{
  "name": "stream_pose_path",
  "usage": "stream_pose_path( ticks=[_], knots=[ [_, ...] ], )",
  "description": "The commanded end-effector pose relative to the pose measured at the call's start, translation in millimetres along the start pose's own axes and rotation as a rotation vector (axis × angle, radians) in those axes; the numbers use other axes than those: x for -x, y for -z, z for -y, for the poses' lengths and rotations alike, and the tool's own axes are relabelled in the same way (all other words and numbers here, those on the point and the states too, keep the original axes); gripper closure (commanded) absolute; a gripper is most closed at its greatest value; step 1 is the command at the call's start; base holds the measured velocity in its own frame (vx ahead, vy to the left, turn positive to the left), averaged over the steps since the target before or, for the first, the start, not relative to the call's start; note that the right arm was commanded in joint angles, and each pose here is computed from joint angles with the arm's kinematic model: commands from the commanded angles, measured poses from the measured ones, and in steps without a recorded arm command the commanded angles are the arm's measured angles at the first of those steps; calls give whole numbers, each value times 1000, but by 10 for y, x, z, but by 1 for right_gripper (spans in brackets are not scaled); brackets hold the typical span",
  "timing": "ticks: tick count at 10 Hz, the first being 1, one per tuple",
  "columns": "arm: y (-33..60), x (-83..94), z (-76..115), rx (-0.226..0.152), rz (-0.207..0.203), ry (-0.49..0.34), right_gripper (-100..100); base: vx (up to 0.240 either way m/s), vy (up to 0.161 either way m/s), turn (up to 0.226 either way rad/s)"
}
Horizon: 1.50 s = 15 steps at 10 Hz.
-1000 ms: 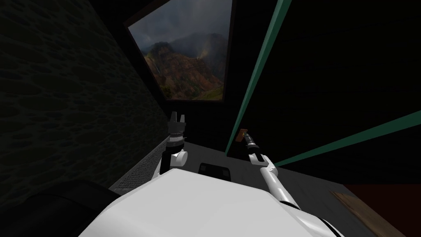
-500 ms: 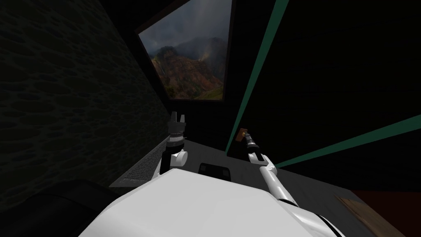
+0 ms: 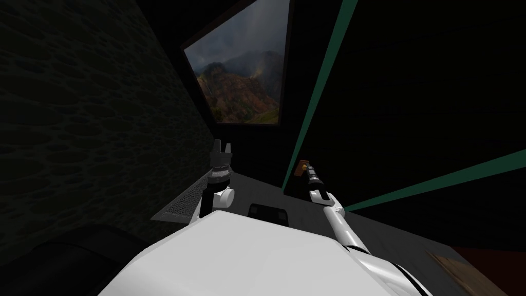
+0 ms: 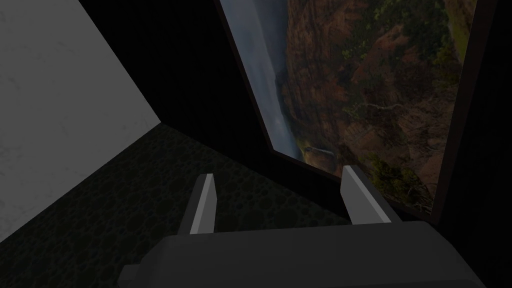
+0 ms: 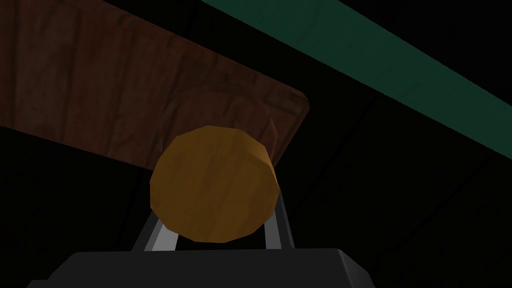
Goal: Pull the door open
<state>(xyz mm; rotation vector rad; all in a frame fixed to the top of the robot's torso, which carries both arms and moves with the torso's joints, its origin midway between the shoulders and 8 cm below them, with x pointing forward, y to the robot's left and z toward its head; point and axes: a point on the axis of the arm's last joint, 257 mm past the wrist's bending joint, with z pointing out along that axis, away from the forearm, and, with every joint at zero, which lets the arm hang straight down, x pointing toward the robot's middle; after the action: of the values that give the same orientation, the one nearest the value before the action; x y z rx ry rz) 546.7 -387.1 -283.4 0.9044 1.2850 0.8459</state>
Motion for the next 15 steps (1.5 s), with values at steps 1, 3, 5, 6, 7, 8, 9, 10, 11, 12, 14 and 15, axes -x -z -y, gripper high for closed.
stream_pose_path(
  ticks=[1, 3, 5, 6, 7, 8, 9, 10, 11, 12, 14, 15],
  knots=[
    [-6, -60, -14, 2, -4, -45, 100, -49, -34, 57],
    [-39, -35, -7, -1, 14, -160, 100, -70, -50, 114],
    [-55, -22, -2, -3, 23, -236, 100, -64, -44, 82],
    [-55, -22, -2, -3, 23, -242, 100, -55, -20, 40],
    [-71, -9, 3, -4, 32, -306, 100, -63, -23, 94],
    [-87, 3, 9, -5, 42, -356, 100, -84, -50, 158],
    [-87, 3, 9, -5, 42, -374, 100, -67, -47, 48],
    [-103, 16, 15, -6, 52, -430, 100, -64, -40, 96],
    [-103, 16, 15, -5, 52, -440, 100, -50, -33, 65],
    [-118, 29, 23, -6, 62, -502, 100, -69, -34, 83],
    [-133, 42, 31, -5, 72, -571, 100, -54, -21, 74],
    [-148, 55, 39, -6, 82, -624, 100, -90, -44, 123]
  ],
)
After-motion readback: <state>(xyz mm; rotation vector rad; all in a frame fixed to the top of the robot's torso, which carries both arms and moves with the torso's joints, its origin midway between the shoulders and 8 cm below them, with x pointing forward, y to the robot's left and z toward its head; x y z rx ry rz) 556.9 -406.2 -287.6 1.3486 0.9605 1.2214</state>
